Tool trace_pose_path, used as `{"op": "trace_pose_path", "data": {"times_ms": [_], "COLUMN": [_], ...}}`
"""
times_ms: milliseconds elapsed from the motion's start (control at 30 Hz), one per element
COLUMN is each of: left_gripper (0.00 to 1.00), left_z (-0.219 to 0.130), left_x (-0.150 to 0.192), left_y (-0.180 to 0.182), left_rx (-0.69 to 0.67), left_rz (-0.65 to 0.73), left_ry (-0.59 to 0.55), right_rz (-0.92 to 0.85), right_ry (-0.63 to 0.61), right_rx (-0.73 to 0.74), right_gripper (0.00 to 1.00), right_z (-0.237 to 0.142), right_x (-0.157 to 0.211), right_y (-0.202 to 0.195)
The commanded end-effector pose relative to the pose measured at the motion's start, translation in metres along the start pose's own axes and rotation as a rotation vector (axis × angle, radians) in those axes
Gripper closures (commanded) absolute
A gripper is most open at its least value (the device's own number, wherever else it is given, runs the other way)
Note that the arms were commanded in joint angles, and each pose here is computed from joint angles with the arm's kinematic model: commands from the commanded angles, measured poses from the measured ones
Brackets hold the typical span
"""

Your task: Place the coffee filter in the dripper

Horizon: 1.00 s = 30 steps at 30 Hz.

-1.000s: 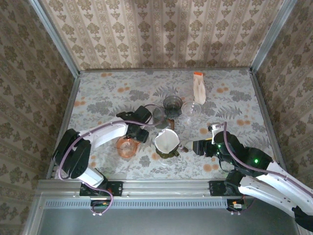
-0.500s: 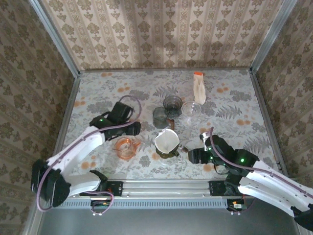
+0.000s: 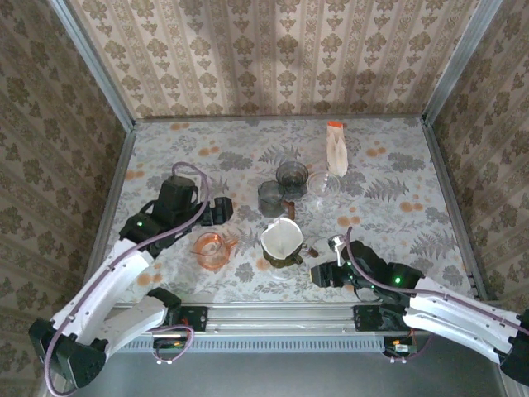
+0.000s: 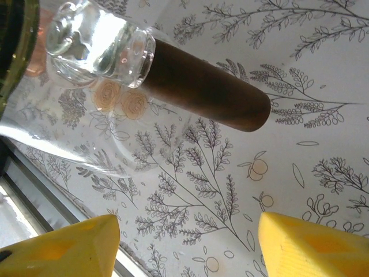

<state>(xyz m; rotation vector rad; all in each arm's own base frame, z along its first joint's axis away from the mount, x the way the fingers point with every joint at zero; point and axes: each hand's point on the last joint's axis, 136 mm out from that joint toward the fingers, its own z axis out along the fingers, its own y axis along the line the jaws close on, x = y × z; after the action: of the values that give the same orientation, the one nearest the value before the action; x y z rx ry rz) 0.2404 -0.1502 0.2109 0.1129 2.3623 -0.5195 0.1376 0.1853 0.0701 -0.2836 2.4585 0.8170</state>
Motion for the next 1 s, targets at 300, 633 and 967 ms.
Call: {"op": "trace_pose_path", "data": {"times_ms": [300,633,967], "left_gripper": [0.03,0.02,0.02], "left_z": [-0.005,-0.007,-0.007], "left_x": [0.008,0.009,0.017], "left_y": [0.003,0.004,0.010], "left_rx": [0.029,0.038,0.032], "left_rz": [-0.048,-0.056,-0.067], "left_ry": [-0.005,-0.009,-0.004], "right_rz": [-0.065,-0.107,-0.087], "right_ry": [-0.168,-0.255,-0.249], "right_rx": [0.006,-0.104,-0.197], "right_gripper": [0.30,0.26,0.26], "right_z": [-0.003,0.004,0.008], "right_x": [-0.021,-0.049,-0.063], "right_y": [-0.003,0.011,0.012]}}
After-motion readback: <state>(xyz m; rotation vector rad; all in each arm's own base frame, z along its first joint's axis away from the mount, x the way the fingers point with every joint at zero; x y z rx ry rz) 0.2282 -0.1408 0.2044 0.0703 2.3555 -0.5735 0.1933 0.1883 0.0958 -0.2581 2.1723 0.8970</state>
